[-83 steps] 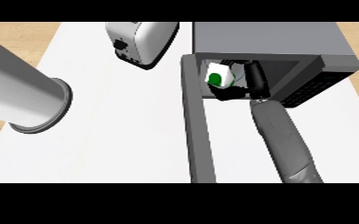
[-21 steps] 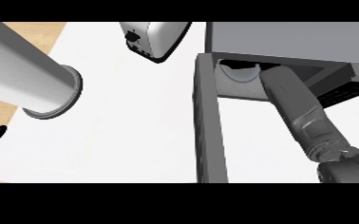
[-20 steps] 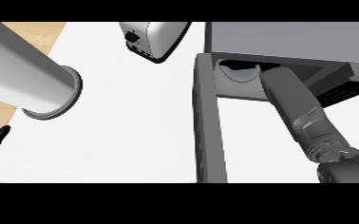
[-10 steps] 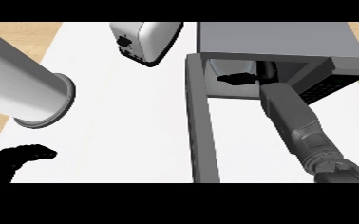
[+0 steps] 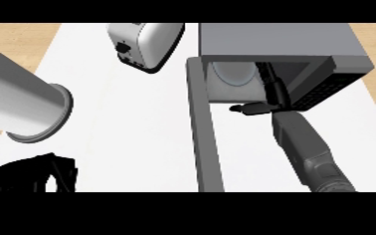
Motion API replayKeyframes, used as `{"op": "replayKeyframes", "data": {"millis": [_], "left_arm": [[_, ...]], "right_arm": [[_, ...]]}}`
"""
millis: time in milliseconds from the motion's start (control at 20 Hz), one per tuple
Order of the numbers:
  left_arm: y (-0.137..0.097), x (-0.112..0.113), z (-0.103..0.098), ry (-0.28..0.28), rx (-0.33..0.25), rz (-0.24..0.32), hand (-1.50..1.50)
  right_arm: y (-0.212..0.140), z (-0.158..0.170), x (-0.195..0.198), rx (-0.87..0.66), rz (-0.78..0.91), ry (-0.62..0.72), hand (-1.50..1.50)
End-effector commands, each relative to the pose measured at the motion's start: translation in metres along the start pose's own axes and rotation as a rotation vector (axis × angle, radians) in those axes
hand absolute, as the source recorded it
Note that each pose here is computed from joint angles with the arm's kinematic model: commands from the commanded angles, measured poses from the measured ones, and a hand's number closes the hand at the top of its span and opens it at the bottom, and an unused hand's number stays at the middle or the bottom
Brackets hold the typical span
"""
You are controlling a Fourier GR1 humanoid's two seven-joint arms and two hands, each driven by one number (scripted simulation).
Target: Pick up the milk, place it into the microwave and close the microwave
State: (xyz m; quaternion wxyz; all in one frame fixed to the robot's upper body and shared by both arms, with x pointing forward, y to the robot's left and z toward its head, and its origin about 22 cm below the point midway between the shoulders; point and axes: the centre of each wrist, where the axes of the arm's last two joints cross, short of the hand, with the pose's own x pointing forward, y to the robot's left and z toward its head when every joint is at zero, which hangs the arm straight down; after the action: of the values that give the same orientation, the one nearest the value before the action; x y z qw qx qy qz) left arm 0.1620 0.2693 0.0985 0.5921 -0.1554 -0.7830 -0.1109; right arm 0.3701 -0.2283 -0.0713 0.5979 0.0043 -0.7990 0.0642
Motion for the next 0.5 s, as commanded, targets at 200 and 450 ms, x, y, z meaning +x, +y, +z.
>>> {"op": "replayKeyframes", "data": {"millis": [200, 450], "left_arm": [[-0.021, -0.004, -0.020, 0.054, -0.087, 0.005, 1.50], [-0.041, -0.023, -0.045, 0.053, -0.150, -0.028, 1.50]], "right_arm": [[0.008, 0.050, -0.022, 0.031, -0.023, 0.001, -1.50], [-0.030, 0.099, -0.031, 0.003, -0.017, 0.029, -1.50]]}}
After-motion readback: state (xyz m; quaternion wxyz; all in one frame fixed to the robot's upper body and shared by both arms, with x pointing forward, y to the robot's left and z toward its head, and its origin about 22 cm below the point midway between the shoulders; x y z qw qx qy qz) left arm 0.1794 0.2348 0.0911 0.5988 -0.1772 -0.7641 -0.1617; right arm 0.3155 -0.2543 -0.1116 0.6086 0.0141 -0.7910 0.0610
